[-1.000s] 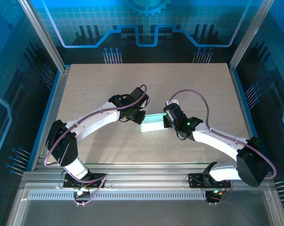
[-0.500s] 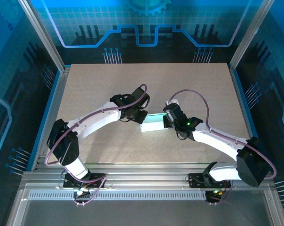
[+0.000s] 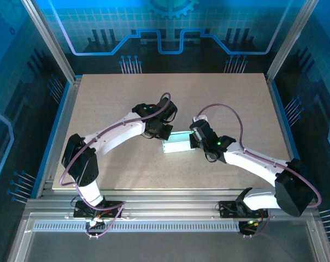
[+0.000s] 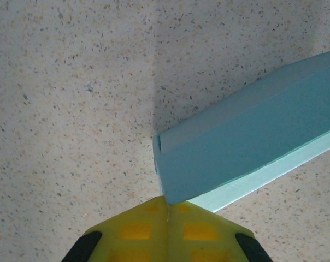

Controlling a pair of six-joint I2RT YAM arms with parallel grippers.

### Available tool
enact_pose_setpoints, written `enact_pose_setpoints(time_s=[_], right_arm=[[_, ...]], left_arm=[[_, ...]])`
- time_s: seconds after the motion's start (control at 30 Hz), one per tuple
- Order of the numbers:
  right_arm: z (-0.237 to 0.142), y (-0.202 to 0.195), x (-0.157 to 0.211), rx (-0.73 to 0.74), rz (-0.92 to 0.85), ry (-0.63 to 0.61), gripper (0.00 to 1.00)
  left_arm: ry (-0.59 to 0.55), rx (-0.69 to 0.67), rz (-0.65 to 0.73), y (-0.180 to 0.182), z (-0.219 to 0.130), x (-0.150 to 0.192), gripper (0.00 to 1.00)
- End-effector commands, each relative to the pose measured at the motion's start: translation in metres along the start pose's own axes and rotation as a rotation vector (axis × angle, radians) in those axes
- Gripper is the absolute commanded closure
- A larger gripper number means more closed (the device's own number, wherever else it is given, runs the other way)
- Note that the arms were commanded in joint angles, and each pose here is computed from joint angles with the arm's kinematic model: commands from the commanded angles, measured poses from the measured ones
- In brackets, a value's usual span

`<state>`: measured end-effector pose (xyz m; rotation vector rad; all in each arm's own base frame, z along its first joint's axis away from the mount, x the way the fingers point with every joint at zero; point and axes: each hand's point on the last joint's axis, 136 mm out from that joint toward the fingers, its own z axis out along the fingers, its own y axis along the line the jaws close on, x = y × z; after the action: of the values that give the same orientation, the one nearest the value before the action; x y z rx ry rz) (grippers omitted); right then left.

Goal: Fold the paper box

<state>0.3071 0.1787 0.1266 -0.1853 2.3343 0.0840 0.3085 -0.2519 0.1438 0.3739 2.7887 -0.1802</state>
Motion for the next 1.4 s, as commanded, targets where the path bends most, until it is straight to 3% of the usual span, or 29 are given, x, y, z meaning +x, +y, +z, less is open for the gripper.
enact_pose_setpoints(time_s=[0.0, 0.57, 1.37], right_arm=[[0.002, 0.004, 0.035, -0.016, -0.048, 0.130, 1.00], [0.005, 0.006, 0.039, -0.024, -0.048, 0.134, 1.00], [0.004, 0.006, 0.042, -0.026, -0.036, 0.138, 1.00]], left_arm=[[0.020, 0.069, -0.123, -0.010, -0.002, -0.005, 1.00], [0.096, 0.174, -0.269, -0.028, 0.014, -0.013, 1.00], [0.131, 0.149, -0.371, -0.020, 0.047, 0.006, 1.00]])
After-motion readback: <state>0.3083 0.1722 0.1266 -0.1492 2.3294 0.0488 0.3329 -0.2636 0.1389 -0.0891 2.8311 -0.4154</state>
